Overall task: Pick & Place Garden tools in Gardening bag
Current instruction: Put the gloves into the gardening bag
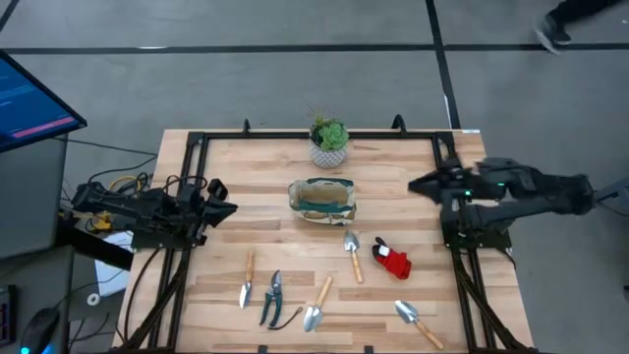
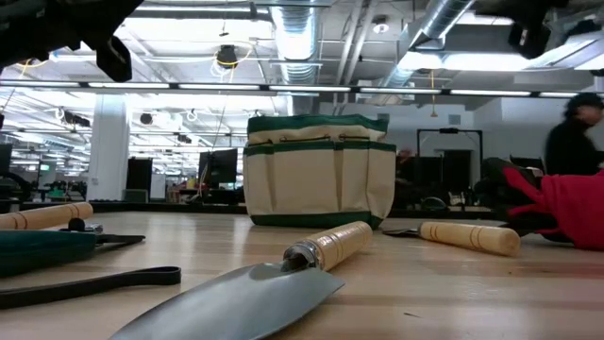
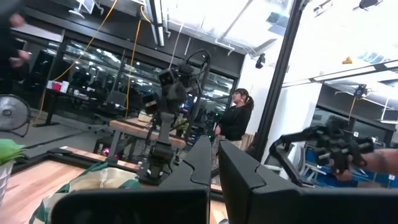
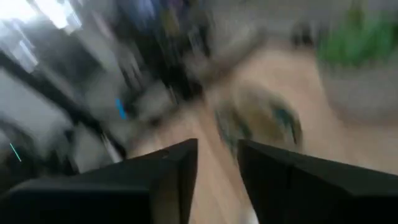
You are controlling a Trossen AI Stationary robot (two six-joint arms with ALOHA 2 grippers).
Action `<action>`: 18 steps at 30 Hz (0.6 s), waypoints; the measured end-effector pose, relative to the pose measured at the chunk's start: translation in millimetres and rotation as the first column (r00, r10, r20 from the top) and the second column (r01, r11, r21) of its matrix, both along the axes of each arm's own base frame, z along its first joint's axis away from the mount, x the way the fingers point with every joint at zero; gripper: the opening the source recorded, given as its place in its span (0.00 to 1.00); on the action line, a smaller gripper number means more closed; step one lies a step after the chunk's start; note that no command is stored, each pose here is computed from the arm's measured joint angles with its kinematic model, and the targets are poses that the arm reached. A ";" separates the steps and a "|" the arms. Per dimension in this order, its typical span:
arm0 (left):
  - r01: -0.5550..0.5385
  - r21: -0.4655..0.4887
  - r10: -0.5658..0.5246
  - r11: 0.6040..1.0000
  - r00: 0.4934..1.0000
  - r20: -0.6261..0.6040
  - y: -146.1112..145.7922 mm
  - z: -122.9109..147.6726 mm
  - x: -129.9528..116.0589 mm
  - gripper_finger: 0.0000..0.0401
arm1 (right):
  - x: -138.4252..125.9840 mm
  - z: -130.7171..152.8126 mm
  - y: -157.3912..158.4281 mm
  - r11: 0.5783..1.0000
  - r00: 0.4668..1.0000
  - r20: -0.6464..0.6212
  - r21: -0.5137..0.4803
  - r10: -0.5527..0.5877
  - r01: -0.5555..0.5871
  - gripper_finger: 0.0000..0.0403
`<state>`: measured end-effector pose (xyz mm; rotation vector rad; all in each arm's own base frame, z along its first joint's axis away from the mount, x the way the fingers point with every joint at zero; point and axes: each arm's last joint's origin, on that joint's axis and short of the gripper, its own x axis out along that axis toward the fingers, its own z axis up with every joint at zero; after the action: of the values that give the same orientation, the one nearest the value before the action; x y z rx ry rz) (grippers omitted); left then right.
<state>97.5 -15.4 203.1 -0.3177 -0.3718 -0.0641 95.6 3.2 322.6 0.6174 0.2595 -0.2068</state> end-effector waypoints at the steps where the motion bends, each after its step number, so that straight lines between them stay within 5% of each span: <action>1: 0.000 0.000 0.000 1.000 1.000 0.001 0.0 0.1 0.0 0.00 | 5.8 3.2 2.2 0.999 0.994 -0.098 0.000 0.039 -0.039 0.31; 6: 0.000 0.000 0.000 1.000 1.000 0.001 0.0 0.1 0.0 0.00 | 33.9 11.7 14.5 0.973 0.867 -0.449 0.028 0.217 -0.229 0.49; 11: 0.000 0.000 0.000 1.000 1.000 0.000 0.0 0.0 0.0 0.00 | 69.8 -3.6 30.4 0.927 0.688 -0.649 0.077 0.325 -0.366 0.66; 18: 0.000 0.000 0.000 1.000 1.000 0.000 0.0 0.0 0.0 0.00 | 105.6 -50.8 51.1 0.912 0.391 -0.872 0.134 0.294 -0.388 0.78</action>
<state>97.5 -15.4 203.1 -0.3181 -0.3721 -0.0642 201.2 54.3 271.8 0.2859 1.4072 -0.1154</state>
